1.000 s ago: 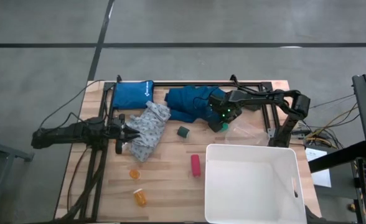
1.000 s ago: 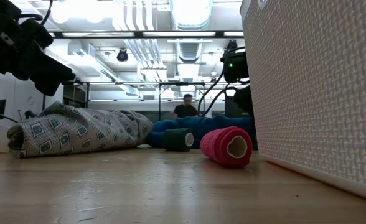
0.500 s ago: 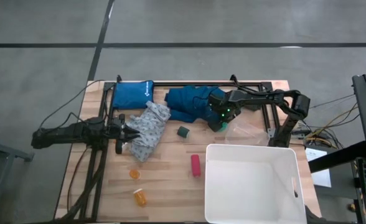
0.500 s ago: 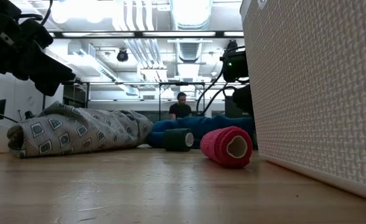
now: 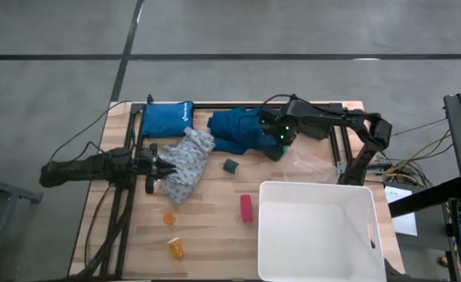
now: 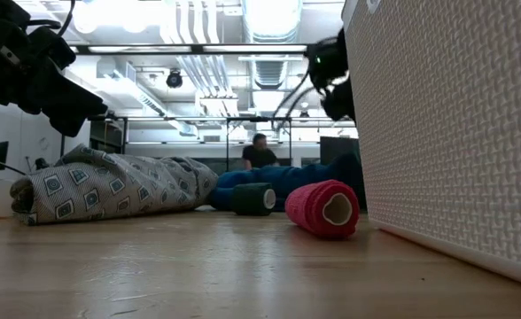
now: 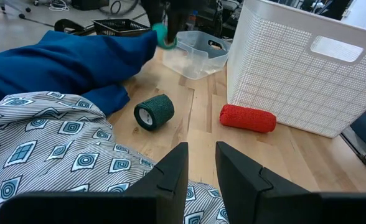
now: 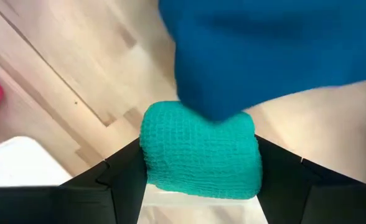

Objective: Pick & place medical supplies in basket/bin
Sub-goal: Put the light green bandage into the black bin

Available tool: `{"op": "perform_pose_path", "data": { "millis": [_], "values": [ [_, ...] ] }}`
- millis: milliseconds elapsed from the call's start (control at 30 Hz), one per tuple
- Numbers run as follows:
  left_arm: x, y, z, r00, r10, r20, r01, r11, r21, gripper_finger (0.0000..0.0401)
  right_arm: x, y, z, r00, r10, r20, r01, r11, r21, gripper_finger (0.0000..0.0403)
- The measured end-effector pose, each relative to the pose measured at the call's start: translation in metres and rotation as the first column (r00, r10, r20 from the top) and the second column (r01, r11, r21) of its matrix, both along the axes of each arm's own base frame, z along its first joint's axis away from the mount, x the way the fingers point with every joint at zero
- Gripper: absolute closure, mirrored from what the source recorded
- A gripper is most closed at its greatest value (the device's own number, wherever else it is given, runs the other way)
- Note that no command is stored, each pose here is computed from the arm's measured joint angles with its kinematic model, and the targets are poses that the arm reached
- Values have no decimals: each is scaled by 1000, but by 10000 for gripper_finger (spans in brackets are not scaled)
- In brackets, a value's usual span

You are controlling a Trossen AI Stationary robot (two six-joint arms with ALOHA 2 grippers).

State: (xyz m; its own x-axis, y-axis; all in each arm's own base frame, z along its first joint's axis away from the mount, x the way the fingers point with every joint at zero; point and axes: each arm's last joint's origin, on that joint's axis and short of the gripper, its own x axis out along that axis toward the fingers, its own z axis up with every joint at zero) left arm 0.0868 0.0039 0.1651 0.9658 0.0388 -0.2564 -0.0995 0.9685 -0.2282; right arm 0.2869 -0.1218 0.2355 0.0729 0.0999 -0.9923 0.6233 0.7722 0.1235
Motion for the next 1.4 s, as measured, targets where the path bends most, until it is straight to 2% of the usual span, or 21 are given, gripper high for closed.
{"op": "perform_pose_path", "data": {
  "millis": [233, 400, 500, 767, 1000, 1167, 1300, 1400],
  "values": [
    [0, 0, 0, 1000, -1, 0, 1, 1000, 0, 314, 6, -5, 37, 992, 81, 97, -68, 989, -134, 163],
    [0, 0, 0, 1000, 0, 0, 0, 1000, 0, 314, 2, -7, 56, 977, 153, 146, -125, 975, -182, 163],
    [0, 0, 0, 1000, 0, 0, 0, 1000, 0, 314, -7, -10, 63, 976, 154, 155, -123, 974, -192, 163],
    [0, 0, 0, 1000, 0, 0, 0, 1000, 0, 314, -42, -18, 70, 987, 108, 122, -85, 980, -182, 163],
    [0, 0, 0, 1000, -1, 0, 1, 1000, 0, 314, -75, -25, 73, 996, 68, 64, -46, 956, -288, 163],
    [0, 0, 0, 1000, 0, 0, 0, 1000, 0, 314, -98, -24, 74, 997, 19, 76, 5, 952, -307, 159],
    [0, 0, 0, 1000, -1, 0, 1, 1000, 0, 314, -112, -24, 71, 991, -87, 97, 113, 946, -303, 155],
    [0, 0, 0, 1000, 0, 0, 0, 1000, 0, 314, -119, -27, 69, 968, -206, 142, 241, 922, -303, 156]
  ]
}}
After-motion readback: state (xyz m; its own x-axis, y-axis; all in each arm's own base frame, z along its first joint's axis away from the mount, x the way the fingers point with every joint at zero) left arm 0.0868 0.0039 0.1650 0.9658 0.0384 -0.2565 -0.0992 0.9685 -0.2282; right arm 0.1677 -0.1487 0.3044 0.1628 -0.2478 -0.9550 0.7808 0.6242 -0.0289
